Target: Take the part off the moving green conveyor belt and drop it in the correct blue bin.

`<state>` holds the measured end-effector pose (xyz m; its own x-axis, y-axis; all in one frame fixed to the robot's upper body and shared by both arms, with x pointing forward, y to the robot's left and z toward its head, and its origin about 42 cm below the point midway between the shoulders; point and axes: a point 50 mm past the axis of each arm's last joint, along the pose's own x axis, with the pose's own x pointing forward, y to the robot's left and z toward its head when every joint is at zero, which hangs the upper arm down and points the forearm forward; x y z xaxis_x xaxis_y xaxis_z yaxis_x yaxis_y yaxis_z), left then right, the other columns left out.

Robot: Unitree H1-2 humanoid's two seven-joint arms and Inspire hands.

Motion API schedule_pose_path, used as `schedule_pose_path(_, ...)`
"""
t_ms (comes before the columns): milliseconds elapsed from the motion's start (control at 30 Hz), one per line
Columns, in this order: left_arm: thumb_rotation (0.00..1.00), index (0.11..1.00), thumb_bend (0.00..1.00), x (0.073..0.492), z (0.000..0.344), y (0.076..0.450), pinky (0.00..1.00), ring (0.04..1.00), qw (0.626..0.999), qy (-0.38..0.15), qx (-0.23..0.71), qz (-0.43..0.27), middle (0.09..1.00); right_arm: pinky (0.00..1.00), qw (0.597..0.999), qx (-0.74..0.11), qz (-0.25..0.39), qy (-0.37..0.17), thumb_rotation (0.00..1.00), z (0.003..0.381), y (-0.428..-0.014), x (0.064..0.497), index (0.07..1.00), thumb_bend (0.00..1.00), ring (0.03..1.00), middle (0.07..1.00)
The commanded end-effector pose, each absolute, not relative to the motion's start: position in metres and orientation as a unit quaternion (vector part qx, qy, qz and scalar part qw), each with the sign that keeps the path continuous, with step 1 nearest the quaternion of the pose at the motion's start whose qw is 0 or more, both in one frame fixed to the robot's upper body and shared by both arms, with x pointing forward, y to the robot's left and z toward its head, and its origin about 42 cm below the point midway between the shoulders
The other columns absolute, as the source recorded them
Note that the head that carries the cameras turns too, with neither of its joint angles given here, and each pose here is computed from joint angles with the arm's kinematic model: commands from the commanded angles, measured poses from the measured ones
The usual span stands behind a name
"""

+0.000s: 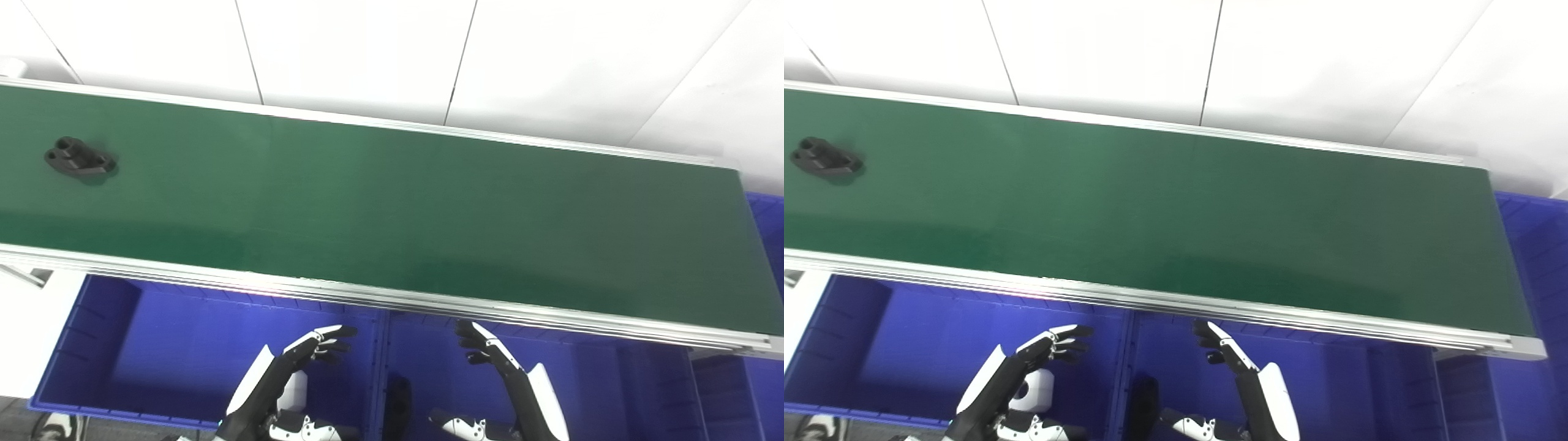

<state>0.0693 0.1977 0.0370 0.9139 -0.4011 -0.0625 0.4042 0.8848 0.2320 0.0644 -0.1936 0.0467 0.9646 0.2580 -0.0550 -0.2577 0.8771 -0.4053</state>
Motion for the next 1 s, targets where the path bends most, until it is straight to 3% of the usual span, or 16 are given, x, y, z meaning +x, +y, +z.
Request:
schedule_pose_path(0, 0.31, 0.789, 0.77, 0.071, 0.041, 0.196, 0.64, 0.735, 0.973, -0.016, 0.117, -0.200, 0.829, 0.69, 0.971, -0.196, 0.131, -0.029, 0.19, 0.051, -0.194, 0.064, 0.856, 0.65, 0.789, 0.833)
schedule_pose_path(967, 0.25, 0.777, 0.77, 0.071, 0.031, 0.181, 0.63, 0.735, 0.973, -0.020, 0.115, -0.198, 0.824, 0.65, 0.968, -0.211, 0.135, -0.024, 0.17, 0.043, -0.207, 0.065, 0.846, 0.68, 0.763, 0.818)
